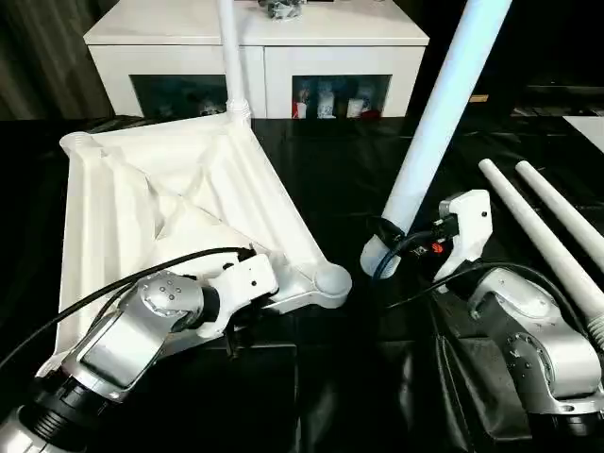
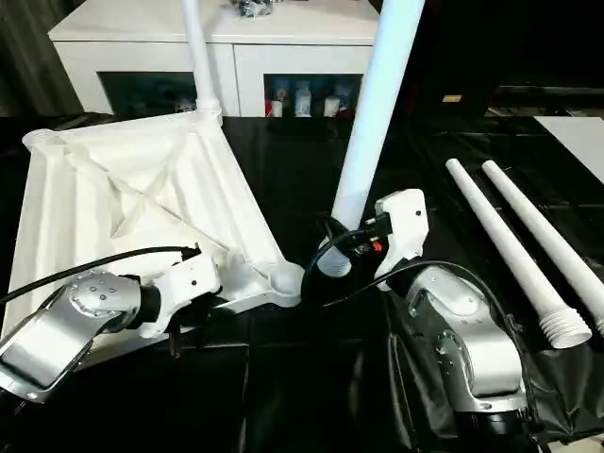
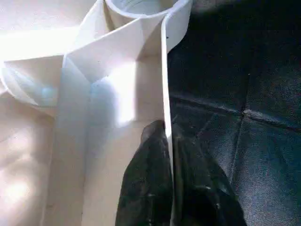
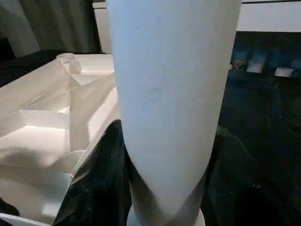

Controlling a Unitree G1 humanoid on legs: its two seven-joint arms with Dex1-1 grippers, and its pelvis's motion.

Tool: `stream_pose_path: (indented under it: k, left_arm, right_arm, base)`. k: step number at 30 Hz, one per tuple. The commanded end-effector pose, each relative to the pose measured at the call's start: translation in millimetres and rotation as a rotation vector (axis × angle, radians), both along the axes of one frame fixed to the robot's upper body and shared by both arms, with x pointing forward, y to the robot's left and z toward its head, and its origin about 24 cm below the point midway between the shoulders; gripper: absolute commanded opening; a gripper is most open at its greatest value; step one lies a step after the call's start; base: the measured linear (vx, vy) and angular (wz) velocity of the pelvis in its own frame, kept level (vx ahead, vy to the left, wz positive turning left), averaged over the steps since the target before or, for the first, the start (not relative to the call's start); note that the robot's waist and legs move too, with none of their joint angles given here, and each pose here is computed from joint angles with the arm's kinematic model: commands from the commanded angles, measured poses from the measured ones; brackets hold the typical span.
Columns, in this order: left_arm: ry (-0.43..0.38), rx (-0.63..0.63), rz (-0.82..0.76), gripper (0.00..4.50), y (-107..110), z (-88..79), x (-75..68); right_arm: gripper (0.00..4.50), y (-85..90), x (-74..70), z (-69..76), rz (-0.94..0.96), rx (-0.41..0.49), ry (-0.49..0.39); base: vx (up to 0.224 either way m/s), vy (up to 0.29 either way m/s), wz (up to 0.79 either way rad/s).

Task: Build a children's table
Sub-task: Insert table leg to table base

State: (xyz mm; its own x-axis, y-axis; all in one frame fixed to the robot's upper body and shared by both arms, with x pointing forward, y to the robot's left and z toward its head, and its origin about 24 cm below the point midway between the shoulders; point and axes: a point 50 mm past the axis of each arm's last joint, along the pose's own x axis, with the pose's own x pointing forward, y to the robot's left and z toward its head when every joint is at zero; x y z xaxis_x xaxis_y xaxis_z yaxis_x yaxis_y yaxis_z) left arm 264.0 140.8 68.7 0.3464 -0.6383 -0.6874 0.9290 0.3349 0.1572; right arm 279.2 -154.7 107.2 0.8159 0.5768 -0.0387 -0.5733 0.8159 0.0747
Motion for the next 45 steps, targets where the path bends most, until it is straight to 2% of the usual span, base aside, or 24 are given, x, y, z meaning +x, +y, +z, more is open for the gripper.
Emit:
stream_pose_path:
  k: [1,6,7,11,14,21,28,45]
  left_arm:
    - [-0.004,0.009,-0.028,0.05,-1.4,-3.3,-2.0]
    - [-0.045,-0.037,-0.018,0.05,-5.8,0.4,3.9]
    - [-0.049,-0.049,-0.023,0.05,-8.1,1.1,5.2]
    - [-0.020,-0.052,-0.038,0.00,-11.2,-3.1,4.5]
    - [-0.018,-0.051,-0.038,0.00,-12.1,-4.1,4.9]
    - [-0.031,-0.050,-0.058,0.00,-22.9,-5.1,14.0]
    - [-0.039,-0.039,-0.060,0.00,-23.0,-5.3,18.5]
    - [-0.031,-0.027,-0.101,0.00,-20.9,-4.9,16.4]
  right_arm:
    - [1.85,1.2,1.8,6.3,0.014,0.021,-0.022]
    - [1.85,2.0,1.9,5.9,0.030,0.058,-0.001]
    - [1.85,2.6,1.7,6.6,0.051,0.089,0.015]
    - [1.84,4.7,1.7,9.3,0.114,0.152,0.045]
    - [1.84,4.9,2.3,9.6,0.122,0.159,0.050]
    - [1.84,12.4,10.0,6.3,0.192,0.139,0.108]
    - [1.84,20.6,7.1,1.3,0.254,0.098,0.152]
    - [1.84,24.1,21.6,-3.5,0.229,-0.019,0.187]
  base:
    - [0.000,0.000,0.00]
    - [0.000,0.000,0.00]
    - [0.000,0.000,0.00]
    - [0.000,0.000,0.00]
    - [0.000,0.000,0.00]
    - [0.000,0.000,0.00]
    - [0.000,0.000,0.00]
    - [0.000,0.000,0.00]
